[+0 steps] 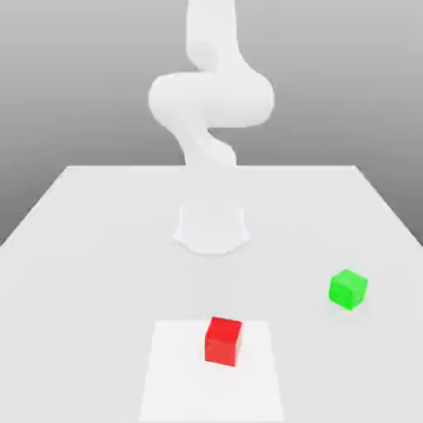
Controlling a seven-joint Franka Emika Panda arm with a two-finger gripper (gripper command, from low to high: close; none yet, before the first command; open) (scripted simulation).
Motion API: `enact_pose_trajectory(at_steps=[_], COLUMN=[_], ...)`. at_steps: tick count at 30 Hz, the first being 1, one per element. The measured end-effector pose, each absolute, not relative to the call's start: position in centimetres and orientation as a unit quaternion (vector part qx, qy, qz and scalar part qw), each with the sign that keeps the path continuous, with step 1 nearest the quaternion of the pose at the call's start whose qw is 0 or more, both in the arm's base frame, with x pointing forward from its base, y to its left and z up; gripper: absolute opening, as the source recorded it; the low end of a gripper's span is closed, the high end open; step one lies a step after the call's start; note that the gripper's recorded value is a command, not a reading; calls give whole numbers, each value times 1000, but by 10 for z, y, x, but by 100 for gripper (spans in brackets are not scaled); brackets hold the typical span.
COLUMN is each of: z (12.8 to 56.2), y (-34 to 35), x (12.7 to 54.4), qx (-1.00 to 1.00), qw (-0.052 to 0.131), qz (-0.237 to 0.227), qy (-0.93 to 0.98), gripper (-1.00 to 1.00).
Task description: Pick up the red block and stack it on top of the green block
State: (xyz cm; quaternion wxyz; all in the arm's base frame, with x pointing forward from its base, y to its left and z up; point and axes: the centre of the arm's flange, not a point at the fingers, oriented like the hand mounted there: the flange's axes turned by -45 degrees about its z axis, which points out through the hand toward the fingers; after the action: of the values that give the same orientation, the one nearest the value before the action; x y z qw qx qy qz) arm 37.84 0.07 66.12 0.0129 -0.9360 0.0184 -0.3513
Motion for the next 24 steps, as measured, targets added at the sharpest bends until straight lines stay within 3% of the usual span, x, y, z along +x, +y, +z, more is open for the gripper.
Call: enact_pose_trajectory(at_steps=[4, 9, 13, 18, 24], z=[562, 437, 338, 231, 164], y=[4, 11, 17, 19, 19], x=[422, 441, 431, 389, 378], qx=[-959, -980, -989, -992, -992], qw=[26, 31, 25, 6, 0], qz=[-278, -186, -110, -20, -1], qy=[42, 71, 95, 123, 129], gripper=[0, 0, 0, 0, 0])
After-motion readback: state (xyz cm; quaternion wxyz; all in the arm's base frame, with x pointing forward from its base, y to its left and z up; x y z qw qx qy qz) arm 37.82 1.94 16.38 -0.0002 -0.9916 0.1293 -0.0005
